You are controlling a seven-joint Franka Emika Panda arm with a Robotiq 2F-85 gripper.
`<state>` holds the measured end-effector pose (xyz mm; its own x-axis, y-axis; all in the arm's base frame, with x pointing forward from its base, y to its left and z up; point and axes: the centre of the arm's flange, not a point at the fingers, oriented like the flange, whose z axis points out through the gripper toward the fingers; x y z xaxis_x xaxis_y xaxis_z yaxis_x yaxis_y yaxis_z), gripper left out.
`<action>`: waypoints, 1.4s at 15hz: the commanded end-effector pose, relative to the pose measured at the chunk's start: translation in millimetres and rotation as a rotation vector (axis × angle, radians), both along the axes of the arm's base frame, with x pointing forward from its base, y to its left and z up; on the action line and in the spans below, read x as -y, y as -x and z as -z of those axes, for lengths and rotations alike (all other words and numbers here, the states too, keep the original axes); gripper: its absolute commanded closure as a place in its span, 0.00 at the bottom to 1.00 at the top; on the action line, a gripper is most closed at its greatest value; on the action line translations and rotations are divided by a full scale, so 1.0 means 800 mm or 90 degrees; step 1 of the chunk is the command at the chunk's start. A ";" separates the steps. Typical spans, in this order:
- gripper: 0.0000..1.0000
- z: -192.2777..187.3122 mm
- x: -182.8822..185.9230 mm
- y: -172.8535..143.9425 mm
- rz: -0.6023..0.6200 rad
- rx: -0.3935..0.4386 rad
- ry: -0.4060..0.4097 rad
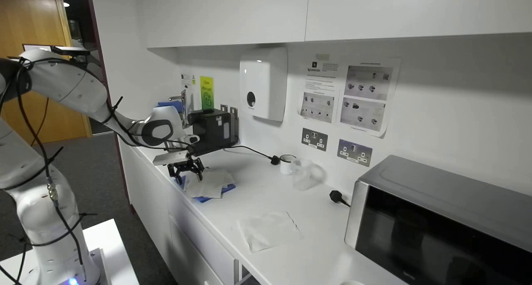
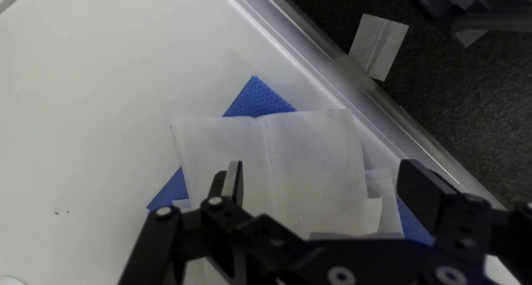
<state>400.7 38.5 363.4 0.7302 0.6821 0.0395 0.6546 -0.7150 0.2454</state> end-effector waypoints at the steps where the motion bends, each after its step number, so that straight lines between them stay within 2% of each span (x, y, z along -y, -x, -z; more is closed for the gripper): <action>1: 0.00 -0.003 0.003 0.028 -0.019 0.013 -0.030; 4: 0.00 -0.002 0.005 0.035 -0.008 0.013 -0.041; 5: 0.00 0.004 -0.004 0.018 0.007 -0.004 -0.019; 6: 0.00 0.004 -0.004 0.019 0.009 -0.005 -0.020; 17: 0.00 0.012 -0.003 0.014 0.004 -0.019 -0.017; 21: 0.00 0.018 -0.006 0.014 -0.018 -0.004 0.031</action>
<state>386.0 42.6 352.7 0.7293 0.6837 0.0261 0.6619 -0.7146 0.2265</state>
